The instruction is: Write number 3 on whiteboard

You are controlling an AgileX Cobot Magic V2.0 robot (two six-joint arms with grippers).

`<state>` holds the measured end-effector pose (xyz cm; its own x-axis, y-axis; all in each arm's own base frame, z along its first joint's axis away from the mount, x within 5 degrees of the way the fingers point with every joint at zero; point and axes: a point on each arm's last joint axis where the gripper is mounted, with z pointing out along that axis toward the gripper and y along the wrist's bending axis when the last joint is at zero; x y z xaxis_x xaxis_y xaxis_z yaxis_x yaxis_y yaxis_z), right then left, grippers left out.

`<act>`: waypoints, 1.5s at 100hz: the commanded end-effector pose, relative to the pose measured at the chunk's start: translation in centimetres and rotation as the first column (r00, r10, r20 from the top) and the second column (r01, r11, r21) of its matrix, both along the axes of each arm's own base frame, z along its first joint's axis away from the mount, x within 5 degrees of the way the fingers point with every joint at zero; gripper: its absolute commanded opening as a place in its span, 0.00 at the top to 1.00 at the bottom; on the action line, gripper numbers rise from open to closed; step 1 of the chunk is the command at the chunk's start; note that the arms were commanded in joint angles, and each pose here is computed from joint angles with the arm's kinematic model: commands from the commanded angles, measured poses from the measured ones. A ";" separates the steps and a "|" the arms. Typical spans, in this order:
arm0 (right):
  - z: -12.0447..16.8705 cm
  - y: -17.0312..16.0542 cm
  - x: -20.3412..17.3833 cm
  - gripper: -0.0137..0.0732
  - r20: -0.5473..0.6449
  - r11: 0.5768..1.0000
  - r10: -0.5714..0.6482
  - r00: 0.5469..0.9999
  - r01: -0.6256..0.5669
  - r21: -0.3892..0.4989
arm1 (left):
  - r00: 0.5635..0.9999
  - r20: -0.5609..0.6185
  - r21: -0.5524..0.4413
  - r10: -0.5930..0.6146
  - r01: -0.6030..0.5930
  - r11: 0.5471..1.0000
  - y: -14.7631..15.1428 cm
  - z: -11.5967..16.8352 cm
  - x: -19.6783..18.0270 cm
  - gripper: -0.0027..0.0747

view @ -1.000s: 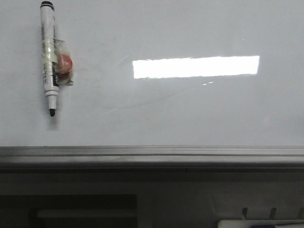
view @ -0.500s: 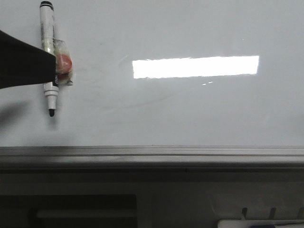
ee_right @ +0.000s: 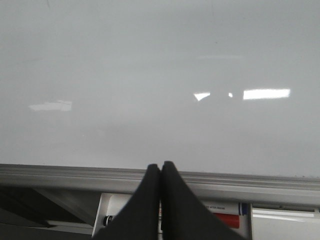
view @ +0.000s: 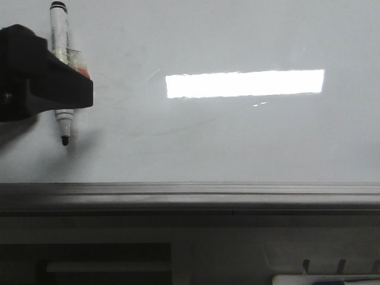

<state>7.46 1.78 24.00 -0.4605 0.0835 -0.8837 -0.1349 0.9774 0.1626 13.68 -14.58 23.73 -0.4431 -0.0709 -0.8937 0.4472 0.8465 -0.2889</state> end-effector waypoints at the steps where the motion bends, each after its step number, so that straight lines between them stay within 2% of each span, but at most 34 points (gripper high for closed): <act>1: 1.8 -0.3 0.5 0.91 0.098 1.000 -0.031 0.995 0.031 -0.001 | 0.998 0.058 -0.037 0.024 -0.022 0.999 -0.5 1.5 0.5 0.36; 26: 1.8 -0.3 0.5 0.91 0.100 0.999 -0.031 0.994 0.032 -0.001 | 0.999 -0.016 0.004 0.051 -0.051 0.999 -1.2 -0.2 1.1 0.38; 37: 1.8 -0.3 0.5 0.91 0.100 0.999 -0.031 0.994 0.032 -0.001 | 0.998 -0.028 0.024 0.059 -0.058 0.998 -1.4 -0.7 1.3 0.45; 42: 1.8 -0.3 0.5 0.91 0.100 0.999 -0.031 0.994 0.032 -0.001 | 0.996 -0.045 0.019 0.072 -0.071 0.997 -1.3 -0.9 1.3 0.57; 44: 1.8 -0.3 0.5 0.91 0.100 0.999 -0.031 0.994 0.032 -0.001 | 0.996 -0.047 0.018 0.073 -0.072 0.997 -1.3 -0.9 1.3 0.59; 56: 1.8 -0.3 0.5 0.91 0.098 1.000 -0.031 0.995 0.031 -0.001 | 0.996 -0.052 0.017 0.076 -0.075 0.997 -1.3 -0.9 1.3 1.00; 67: 1.8 0.0 0.5 0.91 0.099 1.000 0.001 0.995 -0.001 -0.003 | 0.996 -0.052 0.022 0.070 -0.069 0.997 -1.4 -1.0 1.3 0.99; 75: 1.8 0.5 0.4 0.91 0.102 0.997 0.076 0.992 -0.075 -0.018 | 0.998 -0.049 0.035 0.041 -0.039 0.999 -1.5 -1.0 1.2 0.99; 88: 1.9 1.4 0.1 0.91 0.124 0.971 0.227 0.966 -0.216 -0.101 | 0.998 -0.038 0.080 -0.058 0.061 0.995 -2.0 -1.1 0.7 0.99; 100: 2.1 2.1 -0.3 0.91 0.133 0.945 0.322 0.937 -0.309 -0.110 | 0.988 -0.050 0.124 -0.149 0.154 0.980 -2.5 -1.4 0.2 0.99; 110: 2.5 2.6 -0.5 0.91 0.157 0.912 0.403 0.902 -0.381 -0.155 | 0.968 -0.025 0.196 -0.250 0.250 0.948 -2.8 -1.5 -0.2 0.99; 118: 3.1 2.9 -0.8 0.91 0.185 0.867 0.484 0.855 -0.440 -0.233 | 0.937 0.010 0.283 -0.348 0.331 0.900 -3.1 -1.6 -0.6 0.99; 128: 4.0 3.4 -1.0 0.90 0.208 0.809 0.571 0.794 -0.501 -0.306 | 0.907 0.052 0.355 -0.418 0.374 0.857 -3.2 -1.6 -0.7 0.99; 138: 4.6 4.2 -0.9 0.77 0.185 0.768 0.626 0.757 -0.559 -0.312 | 0.863 0.113 0.438 -0.493 0.402 0.804 -3.4 -1.4 -0.8 0.99; 146: 5.0 5.1 -0.4 0.57 0.150 0.730 0.671 0.726 -0.610 -0.309 | 0.815 0.151 0.511 -0.560 0.420 0.750 -3.6 -1.4 -0.9 0.99; 150: 5.2 5.5 -0.1 0.51 0.138 0.714 0.687 0.713 -0.628 -0.308 | 0.796 0.163 0.536 -0.583 0.425 0.730 -3.6 -1.4 -1.0 0.99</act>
